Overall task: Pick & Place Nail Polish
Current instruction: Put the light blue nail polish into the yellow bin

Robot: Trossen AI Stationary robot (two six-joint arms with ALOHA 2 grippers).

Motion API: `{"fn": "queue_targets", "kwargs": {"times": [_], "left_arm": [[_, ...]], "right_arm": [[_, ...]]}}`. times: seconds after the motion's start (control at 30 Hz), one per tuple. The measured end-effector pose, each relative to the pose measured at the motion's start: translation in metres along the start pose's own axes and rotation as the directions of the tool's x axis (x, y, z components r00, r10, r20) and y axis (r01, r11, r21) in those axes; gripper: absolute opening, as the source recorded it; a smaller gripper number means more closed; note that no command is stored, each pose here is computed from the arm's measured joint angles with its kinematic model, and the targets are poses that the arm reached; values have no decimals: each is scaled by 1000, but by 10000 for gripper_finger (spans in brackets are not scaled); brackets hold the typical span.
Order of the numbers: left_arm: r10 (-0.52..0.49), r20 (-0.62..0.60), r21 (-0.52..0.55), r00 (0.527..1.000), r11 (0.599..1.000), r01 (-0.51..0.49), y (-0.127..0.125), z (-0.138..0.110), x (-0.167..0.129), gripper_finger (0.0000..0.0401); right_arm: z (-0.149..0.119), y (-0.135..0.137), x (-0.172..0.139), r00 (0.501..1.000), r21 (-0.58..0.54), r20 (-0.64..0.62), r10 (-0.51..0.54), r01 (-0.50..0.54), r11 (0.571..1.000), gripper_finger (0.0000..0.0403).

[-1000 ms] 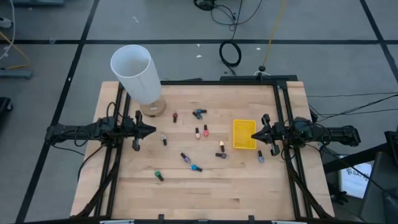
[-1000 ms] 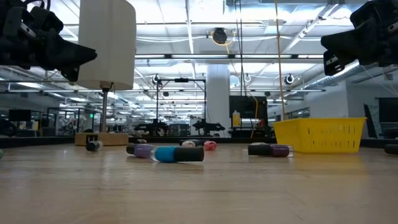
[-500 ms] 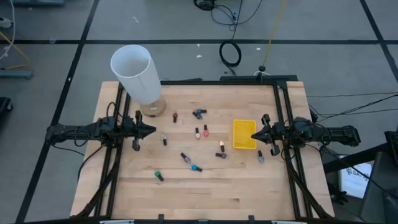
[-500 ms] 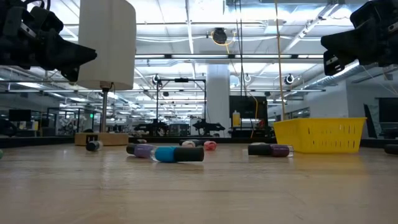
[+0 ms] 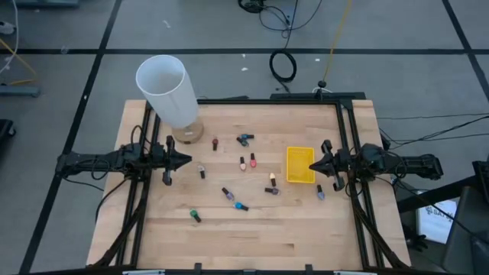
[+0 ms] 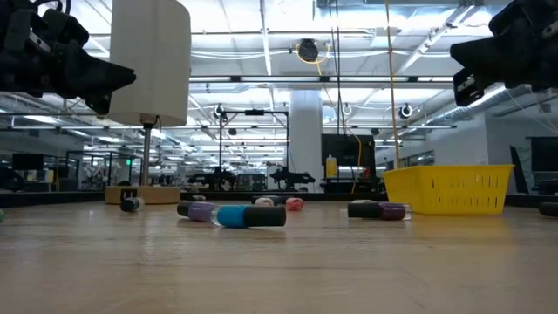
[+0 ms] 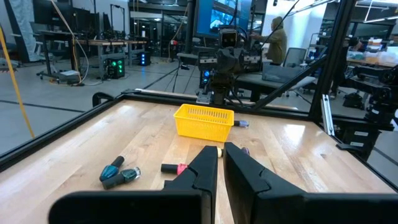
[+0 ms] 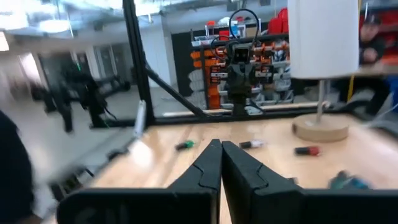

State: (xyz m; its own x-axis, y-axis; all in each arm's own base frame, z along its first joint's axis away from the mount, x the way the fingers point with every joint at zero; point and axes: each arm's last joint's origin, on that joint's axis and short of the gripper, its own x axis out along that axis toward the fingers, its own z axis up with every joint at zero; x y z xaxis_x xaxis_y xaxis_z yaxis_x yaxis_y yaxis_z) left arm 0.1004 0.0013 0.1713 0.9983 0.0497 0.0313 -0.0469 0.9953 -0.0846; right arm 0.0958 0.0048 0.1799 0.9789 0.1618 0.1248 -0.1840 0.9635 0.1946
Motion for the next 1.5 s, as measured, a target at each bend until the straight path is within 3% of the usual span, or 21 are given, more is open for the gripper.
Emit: {"fn": "queue_targets", "kwargs": {"times": [0.13,0.47,0.77,1.5], "left_arm": [[0,0,0,1000,1000,0,0,0,0,26],[0,0,0,1000,1000,0,0,0,0,26],[0,0,0,1000,1000,0,0,0,0,26],[0,0,0,1000,1000,0,0,0,0,26]], "right_arm": [[7,2,0,997,127,72,15,-24,992,4],[20,5,-2,977,112,209,48,-73,991,4],[19,4,-2,979,26,198,42,-49,998,4],[10,2,-1,994,39,104,21,-25,999,4]]}}
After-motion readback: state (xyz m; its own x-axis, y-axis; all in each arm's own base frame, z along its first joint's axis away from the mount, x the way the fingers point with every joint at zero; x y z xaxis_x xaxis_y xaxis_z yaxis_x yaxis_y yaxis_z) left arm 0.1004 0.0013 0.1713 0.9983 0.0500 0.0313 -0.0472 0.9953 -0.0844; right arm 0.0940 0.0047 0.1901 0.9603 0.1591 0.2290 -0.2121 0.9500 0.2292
